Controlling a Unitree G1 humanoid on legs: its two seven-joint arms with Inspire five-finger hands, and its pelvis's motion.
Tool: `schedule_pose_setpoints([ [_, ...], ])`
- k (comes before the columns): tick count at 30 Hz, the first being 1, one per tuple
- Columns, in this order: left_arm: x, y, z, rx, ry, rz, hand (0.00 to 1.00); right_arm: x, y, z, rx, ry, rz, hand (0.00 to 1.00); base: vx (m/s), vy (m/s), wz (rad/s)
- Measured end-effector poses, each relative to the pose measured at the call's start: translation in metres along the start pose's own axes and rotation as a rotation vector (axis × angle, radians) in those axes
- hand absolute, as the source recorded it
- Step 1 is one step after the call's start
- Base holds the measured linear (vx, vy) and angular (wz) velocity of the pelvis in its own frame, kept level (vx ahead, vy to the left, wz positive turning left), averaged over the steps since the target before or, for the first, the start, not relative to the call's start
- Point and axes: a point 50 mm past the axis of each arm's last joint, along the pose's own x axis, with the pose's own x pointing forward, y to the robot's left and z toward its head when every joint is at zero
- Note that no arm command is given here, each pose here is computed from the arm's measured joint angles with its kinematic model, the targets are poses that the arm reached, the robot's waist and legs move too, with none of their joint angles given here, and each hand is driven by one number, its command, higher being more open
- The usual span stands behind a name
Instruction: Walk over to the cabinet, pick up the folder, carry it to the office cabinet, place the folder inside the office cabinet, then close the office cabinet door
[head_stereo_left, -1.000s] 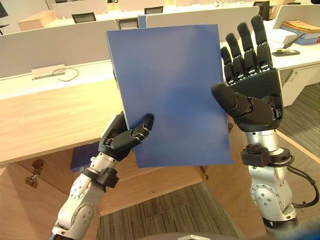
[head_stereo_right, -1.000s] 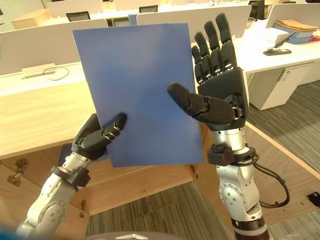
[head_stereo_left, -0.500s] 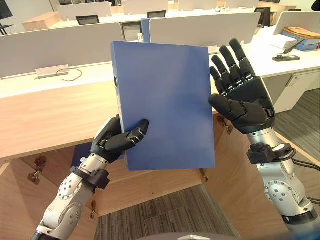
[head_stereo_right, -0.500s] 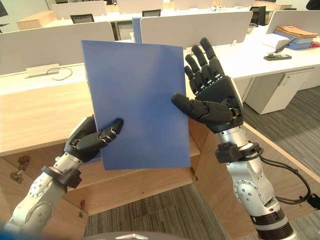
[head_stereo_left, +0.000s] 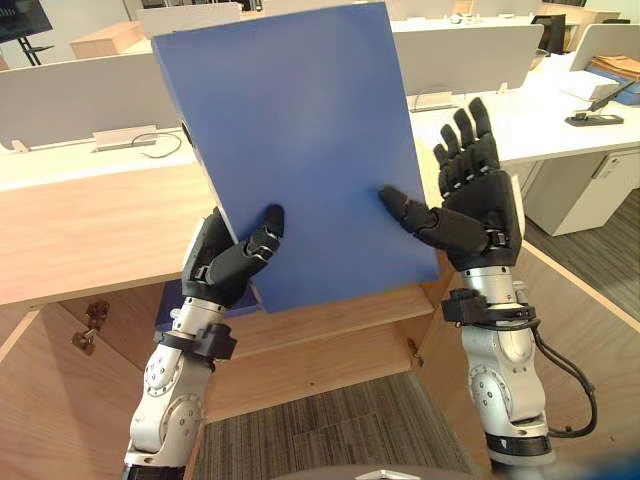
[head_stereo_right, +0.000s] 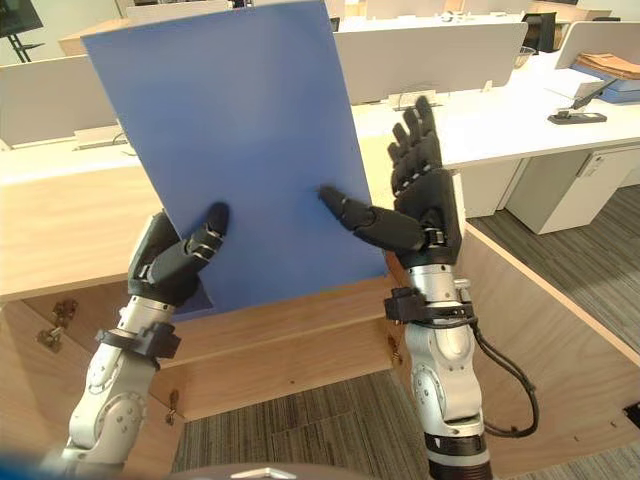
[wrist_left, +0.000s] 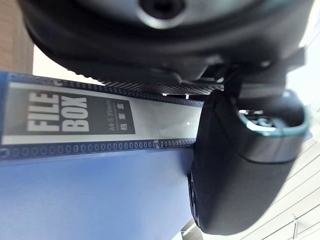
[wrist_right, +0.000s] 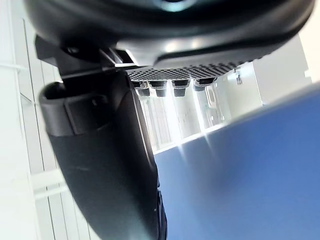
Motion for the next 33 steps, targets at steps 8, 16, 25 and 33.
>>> schedule_pose_setpoints([
  [8,0.001,-0.007,0.000,-0.006,-0.029,0.021,0.00,0.000,0.002,0.000,-0.097,-0.010,-0.052,1.00,0.00,0.000,0.00],
  [16,0.002,-0.006,0.006,0.031,-0.028,-0.025,0.00,0.000,0.010,-0.006,-0.029,0.049,0.110,1.00,0.00,0.000,0.00],
  [25,0.012,0.006,0.023,0.163,0.012,-0.125,0.00,0.007,0.004,-0.039,0.099,0.325,0.382,1.00,0.00,0.000,0.00],
  [33,0.036,0.023,0.024,0.345,0.360,-0.384,0.00,-0.011,-0.039,-0.061,0.036,1.104,0.653,0.00,0.00,0.002,0.01],
])
